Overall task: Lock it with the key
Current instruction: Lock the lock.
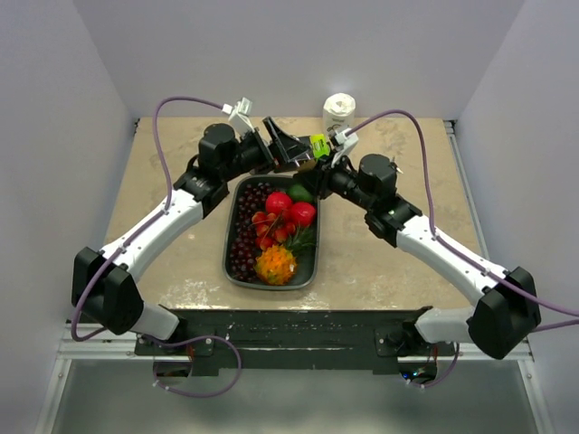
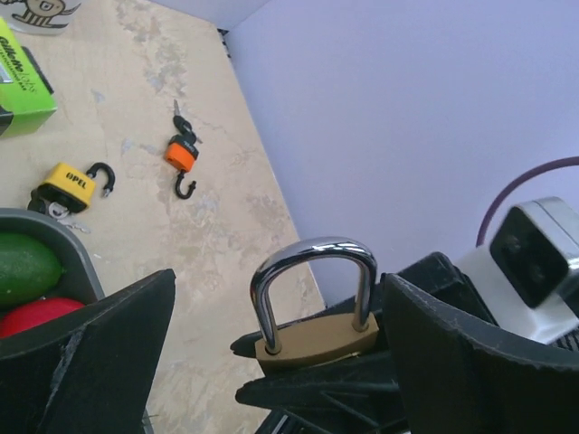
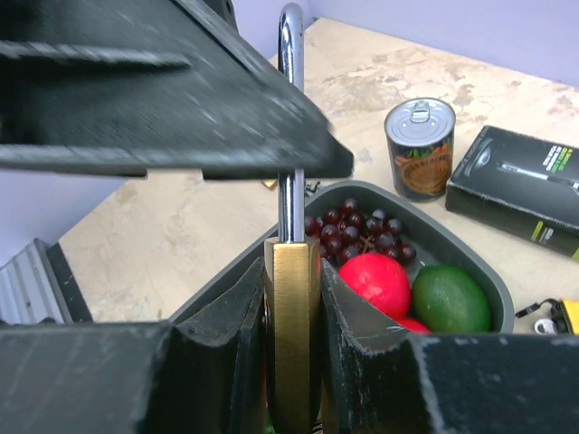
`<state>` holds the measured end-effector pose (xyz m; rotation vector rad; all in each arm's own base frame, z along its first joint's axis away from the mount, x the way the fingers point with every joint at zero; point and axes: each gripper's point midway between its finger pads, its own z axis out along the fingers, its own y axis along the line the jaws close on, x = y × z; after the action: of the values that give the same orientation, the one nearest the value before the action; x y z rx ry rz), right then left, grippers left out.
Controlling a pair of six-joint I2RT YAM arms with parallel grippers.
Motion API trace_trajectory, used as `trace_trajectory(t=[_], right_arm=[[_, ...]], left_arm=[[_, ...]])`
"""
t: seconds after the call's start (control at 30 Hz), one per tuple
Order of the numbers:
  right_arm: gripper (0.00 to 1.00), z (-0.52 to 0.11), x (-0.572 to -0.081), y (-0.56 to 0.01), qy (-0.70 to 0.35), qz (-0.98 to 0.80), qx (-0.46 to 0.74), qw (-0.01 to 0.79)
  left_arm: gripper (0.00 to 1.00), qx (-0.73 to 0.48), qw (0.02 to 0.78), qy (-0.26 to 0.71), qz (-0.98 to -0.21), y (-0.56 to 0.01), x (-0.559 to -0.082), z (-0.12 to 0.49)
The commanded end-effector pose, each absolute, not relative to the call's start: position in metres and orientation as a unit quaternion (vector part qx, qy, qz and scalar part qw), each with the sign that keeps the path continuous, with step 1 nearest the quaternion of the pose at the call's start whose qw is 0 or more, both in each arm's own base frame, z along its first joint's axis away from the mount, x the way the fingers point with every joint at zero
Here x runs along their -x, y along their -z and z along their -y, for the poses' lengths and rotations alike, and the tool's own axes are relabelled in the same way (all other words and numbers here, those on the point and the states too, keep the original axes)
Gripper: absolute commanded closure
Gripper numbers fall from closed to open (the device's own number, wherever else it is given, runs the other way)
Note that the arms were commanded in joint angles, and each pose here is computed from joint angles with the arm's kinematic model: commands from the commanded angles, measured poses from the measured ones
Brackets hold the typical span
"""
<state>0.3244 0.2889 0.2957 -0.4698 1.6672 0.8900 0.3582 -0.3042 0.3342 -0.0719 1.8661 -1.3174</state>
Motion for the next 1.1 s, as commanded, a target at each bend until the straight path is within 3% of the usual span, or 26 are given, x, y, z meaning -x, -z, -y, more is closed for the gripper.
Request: trace_trajectory(t=[0.0, 0.13, 0.27, 0.43, 0.53, 0.57, 0.63, 0.67, 0.73, 0.83, 0.9, 1.07], right_arm=[[1.00, -0.299, -0.334, -0.373, -0.374, -0.627, 0.191, 0.656], [1.00, -0.313, -0.337, -0.367, -0.357, -0.634, 0.193, 0.658], [1.00, -0.317, -0.343, -0.369, -0.342, -0.642, 0.171, 0.664], [1.00, -0.327, -0.342, -0.370, -0.332, -0.645, 0.165, 0.668], [1.00, -0.335, -0.340, -0.365, -0.345, -0.649, 0.169, 0.657], [1.00, -0.338, -0.340, -0.364, -0.349, -0.649, 0.174, 0.654], [0.88, -0.341, -0.338, -0.362, -0.357, -0.651, 0.175, 0.647], [0.75, -0.341, -0.338, -0.362, -0.355, -0.653, 0.176, 0.645], [0.65, -0.343, -0.332, -0.357, -0.363, -0.656, 0.189, 0.634], [0.42, -0.336, -0.330, -0.352, -0.356, -0.665, 0.190, 0.629], [0.34, -0.333, -0.326, -0.348, -0.355, -0.668, 0.200, 0.623], [0.34, -0.334, -0.318, -0.333, -0.360, -0.673, 0.232, 0.603]], left_arm=[[0.01, 0.054, 0.419, 0.528, -0.736, -0.345, -0.365, 0.307], [0.08, 0.061, 0.422, 0.521, -0.740, -0.343, -0.368, 0.306], [0.26, 0.077, 0.418, 0.508, -0.749, -0.336, -0.370, 0.303], [0.40, 0.083, 0.415, 0.500, -0.755, -0.334, -0.367, 0.299], [0.64, 0.076, 0.428, 0.496, -0.752, -0.338, -0.366, 0.296], [0.83, 0.074, 0.431, 0.496, -0.750, -0.338, -0.367, 0.294], [1.00, 0.071, 0.443, 0.499, -0.742, -0.346, -0.369, 0.288], [1.00, 0.063, 0.444, 0.504, -0.738, -0.350, -0.369, 0.286], [1.00, 0.061, 0.458, 0.504, -0.730, -0.358, -0.375, 0.274], [1.00, 0.052, 0.485, 0.501, -0.714, -0.376, -0.380, 0.257], [1.00, 0.041, 0.499, 0.502, -0.705, -0.387, -0.379, 0.252], [1.00, 0.029, 0.502, 0.508, -0.699, -0.393, -0.372, 0.245]])
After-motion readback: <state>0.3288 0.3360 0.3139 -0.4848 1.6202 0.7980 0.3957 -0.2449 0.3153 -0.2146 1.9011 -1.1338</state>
